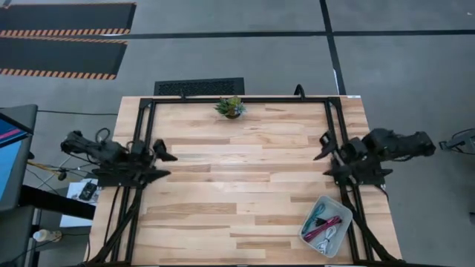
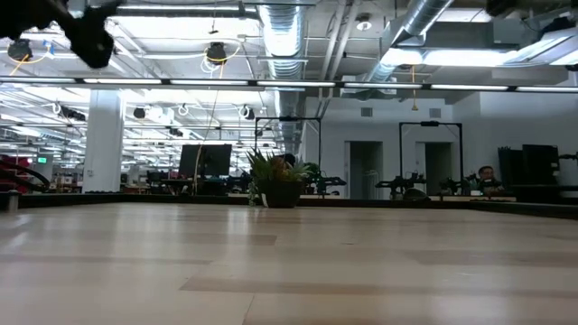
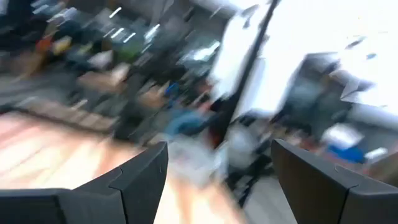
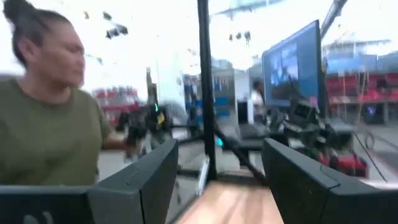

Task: Pick and place USB-C Cables
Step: Return to Home Position

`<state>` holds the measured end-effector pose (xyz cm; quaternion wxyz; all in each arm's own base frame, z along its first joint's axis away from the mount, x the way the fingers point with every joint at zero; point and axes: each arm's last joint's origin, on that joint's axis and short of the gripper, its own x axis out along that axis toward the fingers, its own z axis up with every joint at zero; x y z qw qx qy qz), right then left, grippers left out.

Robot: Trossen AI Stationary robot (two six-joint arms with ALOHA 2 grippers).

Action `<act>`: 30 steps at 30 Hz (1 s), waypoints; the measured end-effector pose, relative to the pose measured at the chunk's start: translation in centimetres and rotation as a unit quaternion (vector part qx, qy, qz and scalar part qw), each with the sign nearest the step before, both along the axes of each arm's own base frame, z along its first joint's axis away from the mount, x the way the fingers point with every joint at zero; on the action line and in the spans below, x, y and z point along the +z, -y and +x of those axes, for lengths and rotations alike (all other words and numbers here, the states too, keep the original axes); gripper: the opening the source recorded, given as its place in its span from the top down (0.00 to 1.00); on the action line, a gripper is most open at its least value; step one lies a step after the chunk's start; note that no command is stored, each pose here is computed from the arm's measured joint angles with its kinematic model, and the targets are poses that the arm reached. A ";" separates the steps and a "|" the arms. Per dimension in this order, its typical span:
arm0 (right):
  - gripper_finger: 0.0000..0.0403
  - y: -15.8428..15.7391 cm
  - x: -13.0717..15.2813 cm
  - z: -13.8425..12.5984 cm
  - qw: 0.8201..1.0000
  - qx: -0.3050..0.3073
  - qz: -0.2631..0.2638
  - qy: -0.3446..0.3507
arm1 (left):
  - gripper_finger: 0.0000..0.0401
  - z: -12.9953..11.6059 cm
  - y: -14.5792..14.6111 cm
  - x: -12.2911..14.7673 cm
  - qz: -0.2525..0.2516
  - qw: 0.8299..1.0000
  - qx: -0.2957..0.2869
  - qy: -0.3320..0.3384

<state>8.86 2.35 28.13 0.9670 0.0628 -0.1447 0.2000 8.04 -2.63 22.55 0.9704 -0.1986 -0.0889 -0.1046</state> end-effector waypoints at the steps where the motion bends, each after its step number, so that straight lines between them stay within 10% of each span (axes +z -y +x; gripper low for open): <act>1: 0.37 0.0 -0.9 0.3 1.000 0.000 0.006 0.012 | 0.32 0.0 0.1 0.0 -0.009 1.000 -0.016 0.023; 16: 0.37 -0.1 -7.5 1.3 0.999 0.006 0.025 0.035 | 0.32 0.6 1.6 -3.9 0.048 0.981 -0.188 0.013; 30: 0.37 0.1 -10.9 2.2 0.988 -0.049 0.004 -0.143 | 0.32 0.9 1.5 -5.2 0.036 0.983 -0.167 -0.063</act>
